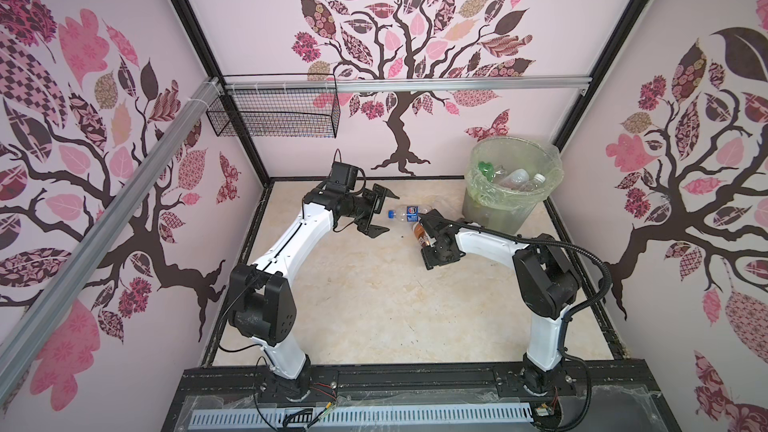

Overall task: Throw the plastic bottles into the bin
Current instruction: 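Lower left gripper onto the Nescafe bottle and close while right gripper withdraws, then lift the Nescafe bottle with left gripper toward right gripper while right gripper approaches, then close right gripper on the Nescafe bottle's end while left gripper holds it, then carry the Nescafe bottle over the bin with right gripper and release while left gripper withdraws, then move right gripper from the bin toward the Pepsi bottle while left gripper lowers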

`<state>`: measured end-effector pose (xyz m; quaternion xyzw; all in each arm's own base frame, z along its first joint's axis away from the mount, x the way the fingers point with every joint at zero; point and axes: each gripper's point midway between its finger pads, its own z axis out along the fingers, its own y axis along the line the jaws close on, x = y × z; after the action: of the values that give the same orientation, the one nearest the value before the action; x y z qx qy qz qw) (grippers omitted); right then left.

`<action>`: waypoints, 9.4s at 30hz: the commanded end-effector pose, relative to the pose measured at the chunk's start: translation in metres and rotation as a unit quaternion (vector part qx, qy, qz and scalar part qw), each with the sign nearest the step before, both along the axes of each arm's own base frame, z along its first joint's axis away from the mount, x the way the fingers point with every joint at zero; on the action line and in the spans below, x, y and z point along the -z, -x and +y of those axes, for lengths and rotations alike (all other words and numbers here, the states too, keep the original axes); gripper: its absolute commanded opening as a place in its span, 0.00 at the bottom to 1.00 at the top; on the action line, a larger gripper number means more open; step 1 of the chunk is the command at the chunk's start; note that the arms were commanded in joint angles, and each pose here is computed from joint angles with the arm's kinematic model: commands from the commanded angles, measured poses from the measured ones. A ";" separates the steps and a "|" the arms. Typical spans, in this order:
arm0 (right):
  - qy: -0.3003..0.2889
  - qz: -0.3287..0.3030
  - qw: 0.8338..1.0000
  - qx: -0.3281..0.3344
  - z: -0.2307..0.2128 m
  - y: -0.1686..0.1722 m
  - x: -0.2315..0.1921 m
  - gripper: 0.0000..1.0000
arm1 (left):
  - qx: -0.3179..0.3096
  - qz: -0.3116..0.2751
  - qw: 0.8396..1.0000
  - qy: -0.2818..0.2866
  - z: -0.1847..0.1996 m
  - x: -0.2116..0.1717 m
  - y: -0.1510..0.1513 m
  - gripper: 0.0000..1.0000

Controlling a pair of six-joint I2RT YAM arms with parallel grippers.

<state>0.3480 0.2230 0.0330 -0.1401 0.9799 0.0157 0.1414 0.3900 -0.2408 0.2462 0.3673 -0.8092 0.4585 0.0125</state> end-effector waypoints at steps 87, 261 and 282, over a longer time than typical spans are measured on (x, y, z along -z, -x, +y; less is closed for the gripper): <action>-0.230 -0.062 0.950 0.199 -0.076 0.039 -0.163 0.99 | 0.385 -0.230 0.870 -0.205 -0.082 0.122 0.083 0.29; -0.064 -0.357 0.929 0.071 0.000 -0.113 -0.296 1.00 | 0.087 -0.085 0.978 -0.170 0.020 -0.038 0.016 0.98; -0.077 -0.160 0.982 0.057 0.063 -0.179 -0.100 1.00 | 0.048 0.009 0.990 -0.133 0.063 0.011 0.018 0.98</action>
<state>0.5144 0.2793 0.1417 -0.0892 0.9447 0.0397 0.3131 0.3780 -0.1802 0.2301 0.3293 -0.8881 0.3203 -0.0142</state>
